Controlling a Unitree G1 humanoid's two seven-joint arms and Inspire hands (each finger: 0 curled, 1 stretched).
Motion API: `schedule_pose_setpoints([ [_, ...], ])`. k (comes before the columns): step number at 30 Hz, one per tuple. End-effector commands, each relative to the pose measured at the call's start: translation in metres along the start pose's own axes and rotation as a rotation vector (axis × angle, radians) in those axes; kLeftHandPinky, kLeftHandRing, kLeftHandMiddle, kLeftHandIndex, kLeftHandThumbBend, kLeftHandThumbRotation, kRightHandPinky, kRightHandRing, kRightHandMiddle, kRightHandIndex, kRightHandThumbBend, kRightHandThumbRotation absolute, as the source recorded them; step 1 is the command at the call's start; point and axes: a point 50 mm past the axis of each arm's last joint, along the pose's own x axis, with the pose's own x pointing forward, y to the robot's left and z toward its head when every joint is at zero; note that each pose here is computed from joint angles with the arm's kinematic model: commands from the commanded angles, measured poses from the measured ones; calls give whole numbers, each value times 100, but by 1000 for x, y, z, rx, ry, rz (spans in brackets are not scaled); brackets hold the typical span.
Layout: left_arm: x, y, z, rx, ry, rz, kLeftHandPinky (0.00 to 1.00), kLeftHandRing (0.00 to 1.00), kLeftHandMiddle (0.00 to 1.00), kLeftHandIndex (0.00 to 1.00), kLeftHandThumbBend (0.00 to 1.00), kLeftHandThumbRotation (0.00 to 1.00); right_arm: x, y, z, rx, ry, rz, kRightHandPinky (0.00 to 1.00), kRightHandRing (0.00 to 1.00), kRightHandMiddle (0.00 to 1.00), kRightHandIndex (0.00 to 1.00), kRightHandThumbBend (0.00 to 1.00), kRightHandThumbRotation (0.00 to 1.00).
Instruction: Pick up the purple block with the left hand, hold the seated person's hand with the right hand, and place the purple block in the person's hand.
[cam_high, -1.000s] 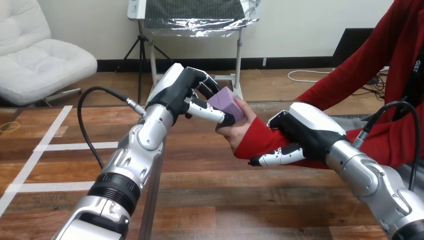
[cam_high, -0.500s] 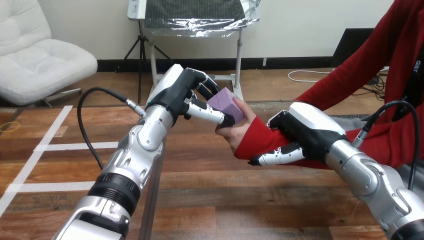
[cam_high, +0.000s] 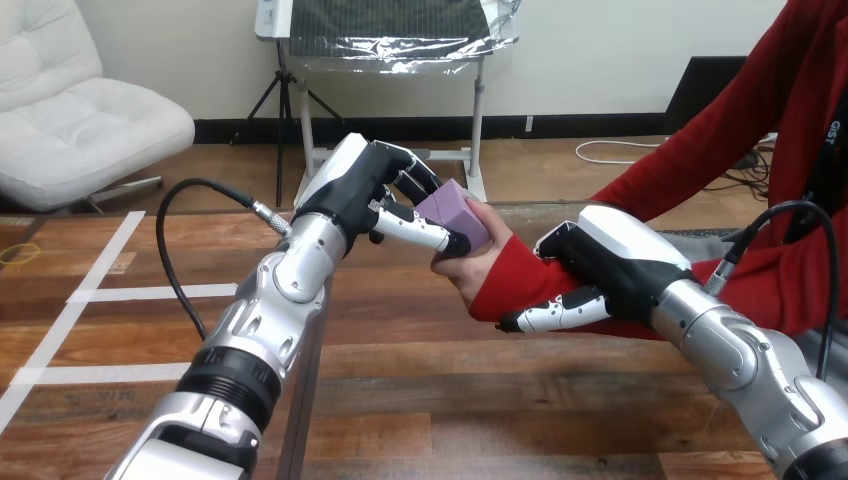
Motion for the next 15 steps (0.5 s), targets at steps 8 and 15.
schedule_pose_setpoints([
  [8, 4, -3, 25, 1, -97, -85, 51, 60, 63, 68, 76, 36, 14, -41, 54, -7, -232, -141, 31, 34, 38, 39, 75, 41],
  [15, 0, -1, 21, -28, -118, -69, 59, 69, 73, 78, 83, 64, 11, -39, 50, -1, -212, -119, 30, 34, 38, 39, 77, 44],
])
